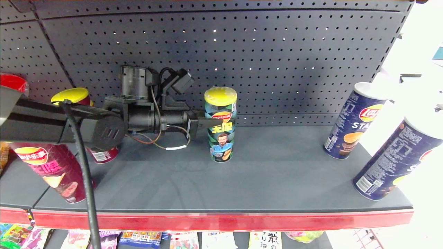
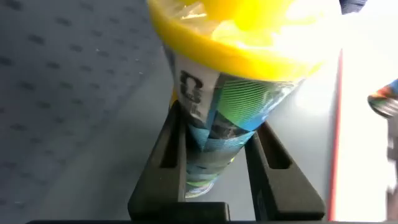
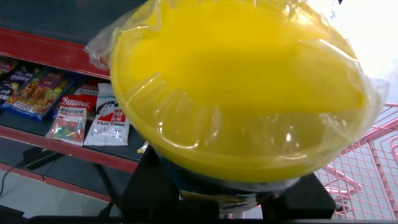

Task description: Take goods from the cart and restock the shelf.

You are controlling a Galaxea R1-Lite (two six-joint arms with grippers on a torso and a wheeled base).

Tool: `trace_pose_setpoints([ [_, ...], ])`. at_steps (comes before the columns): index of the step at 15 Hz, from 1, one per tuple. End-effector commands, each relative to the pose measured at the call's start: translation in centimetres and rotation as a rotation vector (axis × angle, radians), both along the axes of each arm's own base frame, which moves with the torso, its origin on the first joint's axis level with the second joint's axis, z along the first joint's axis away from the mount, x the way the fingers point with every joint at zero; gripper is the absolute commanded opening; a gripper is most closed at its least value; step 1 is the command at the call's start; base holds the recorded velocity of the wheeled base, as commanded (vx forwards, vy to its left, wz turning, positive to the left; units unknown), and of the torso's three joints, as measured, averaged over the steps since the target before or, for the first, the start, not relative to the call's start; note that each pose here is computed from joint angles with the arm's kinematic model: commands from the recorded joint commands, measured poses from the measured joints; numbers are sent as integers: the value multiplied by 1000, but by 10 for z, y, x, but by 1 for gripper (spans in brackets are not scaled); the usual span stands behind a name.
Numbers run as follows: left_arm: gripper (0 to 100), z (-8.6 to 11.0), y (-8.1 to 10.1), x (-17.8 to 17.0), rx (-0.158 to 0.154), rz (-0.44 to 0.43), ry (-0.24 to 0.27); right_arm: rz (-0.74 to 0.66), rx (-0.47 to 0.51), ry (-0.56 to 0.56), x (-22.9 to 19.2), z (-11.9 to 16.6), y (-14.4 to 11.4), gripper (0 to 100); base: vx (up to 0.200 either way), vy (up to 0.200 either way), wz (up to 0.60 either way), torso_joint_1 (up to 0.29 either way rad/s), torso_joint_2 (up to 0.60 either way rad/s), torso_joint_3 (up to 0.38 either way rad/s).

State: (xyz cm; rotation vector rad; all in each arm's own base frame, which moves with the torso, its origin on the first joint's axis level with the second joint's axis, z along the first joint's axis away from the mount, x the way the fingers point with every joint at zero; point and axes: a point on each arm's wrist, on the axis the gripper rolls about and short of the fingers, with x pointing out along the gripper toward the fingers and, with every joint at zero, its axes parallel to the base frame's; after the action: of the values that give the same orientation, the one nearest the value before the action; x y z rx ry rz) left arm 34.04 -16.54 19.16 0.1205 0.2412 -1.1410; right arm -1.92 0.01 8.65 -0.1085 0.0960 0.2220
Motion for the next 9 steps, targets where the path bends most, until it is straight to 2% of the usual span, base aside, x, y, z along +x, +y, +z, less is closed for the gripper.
trace_pose_setpoints([
  [1,0,4,16,-36,0,-33,33,1,-1,1,0,0,0,0,0,0,0,0,0,0],
  [5,0,6,35,-81,3,-47,56,1,-1,1,0,0,0,0,0,0,0,0,0,0],
  [9,0,6,43,-99,2,-53,58,1,-1,1,0,0,0,0,0,0,0,0,0,0],
])
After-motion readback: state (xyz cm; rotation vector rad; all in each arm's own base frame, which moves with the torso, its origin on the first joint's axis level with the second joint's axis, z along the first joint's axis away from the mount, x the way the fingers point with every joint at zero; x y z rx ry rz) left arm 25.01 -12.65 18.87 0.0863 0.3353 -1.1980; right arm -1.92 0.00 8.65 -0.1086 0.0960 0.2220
